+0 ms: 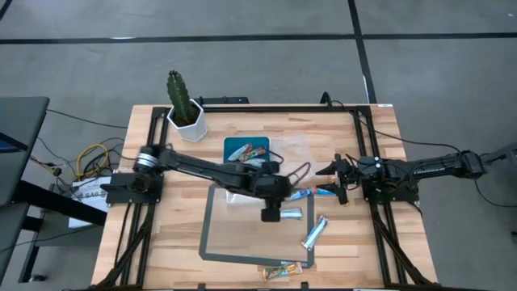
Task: Pick and place Granola Bars by type
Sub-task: Put the orange granola bar into the right transparent bin
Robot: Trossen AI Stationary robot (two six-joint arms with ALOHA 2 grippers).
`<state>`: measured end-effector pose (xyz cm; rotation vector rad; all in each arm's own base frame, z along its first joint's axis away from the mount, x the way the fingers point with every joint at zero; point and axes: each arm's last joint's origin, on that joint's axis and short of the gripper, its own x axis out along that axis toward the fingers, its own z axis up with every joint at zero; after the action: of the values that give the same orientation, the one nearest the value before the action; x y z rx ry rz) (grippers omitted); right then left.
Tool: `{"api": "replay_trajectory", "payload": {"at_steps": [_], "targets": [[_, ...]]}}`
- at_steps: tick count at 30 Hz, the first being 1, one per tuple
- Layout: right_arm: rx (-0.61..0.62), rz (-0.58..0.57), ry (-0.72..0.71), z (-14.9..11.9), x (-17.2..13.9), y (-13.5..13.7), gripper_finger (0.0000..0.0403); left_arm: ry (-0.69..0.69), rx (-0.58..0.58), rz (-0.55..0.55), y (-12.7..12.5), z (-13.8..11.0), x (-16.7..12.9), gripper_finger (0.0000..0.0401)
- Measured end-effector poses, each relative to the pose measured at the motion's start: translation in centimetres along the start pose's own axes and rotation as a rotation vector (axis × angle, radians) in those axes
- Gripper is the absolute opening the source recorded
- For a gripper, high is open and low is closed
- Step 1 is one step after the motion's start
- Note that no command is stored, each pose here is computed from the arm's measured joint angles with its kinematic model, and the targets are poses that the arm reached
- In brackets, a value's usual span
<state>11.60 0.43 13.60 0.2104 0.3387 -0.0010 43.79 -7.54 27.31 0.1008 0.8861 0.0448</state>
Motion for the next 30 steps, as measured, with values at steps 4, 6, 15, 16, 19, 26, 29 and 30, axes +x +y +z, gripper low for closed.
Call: {"api": "replay_trajectory", "payload": {"at_steps": [4,6,15,16,19,26,29,30], "targets": [[0.0,0.0,0.0,0.0,0.0,0.0,0.0249,0.08,0.06,0.004,-0.5,1.1,1.8,0.0169],[0.0,0.0,0.0,0.0,0.0,0.0,0.0249,0.122,0.085,0.005,-0.9,1.2,2.9,0.0169],[0.0,0.0,0.0,0.0,0.0,0.0,0.0249,0.249,0.163,-0.051,-3.2,-0.4,7.0,0.0169],[0.0,0.0,0.0,0.0,0.0,0.0,0.0249,0.259,0.159,-0.064,-3.3,-0.6,7.4,0.0169],[0.0,0.0,0.0,0.0,0.0,0.0,0.0249,0.282,0.152,-0.099,-3.8,-1.0,8.1,0.0169],[0.0,0.0,0.002,0.0,0.0,0.0,0.0249,0.301,0.155,-0.125,-4.7,-1.7,9.4,0.0169],[0.0,-0.001,0.005,0.0,0.0,0.0,0.0249,0.3,0.157,-0.12,-4.8,-1.8,9.6,0.0169],[0.0,-0.001,0.005,0.0,0.0,0.0,0.0249,0.295,0.157,-0.119,-4.9,-1.8,9.8,0.0169]]}}
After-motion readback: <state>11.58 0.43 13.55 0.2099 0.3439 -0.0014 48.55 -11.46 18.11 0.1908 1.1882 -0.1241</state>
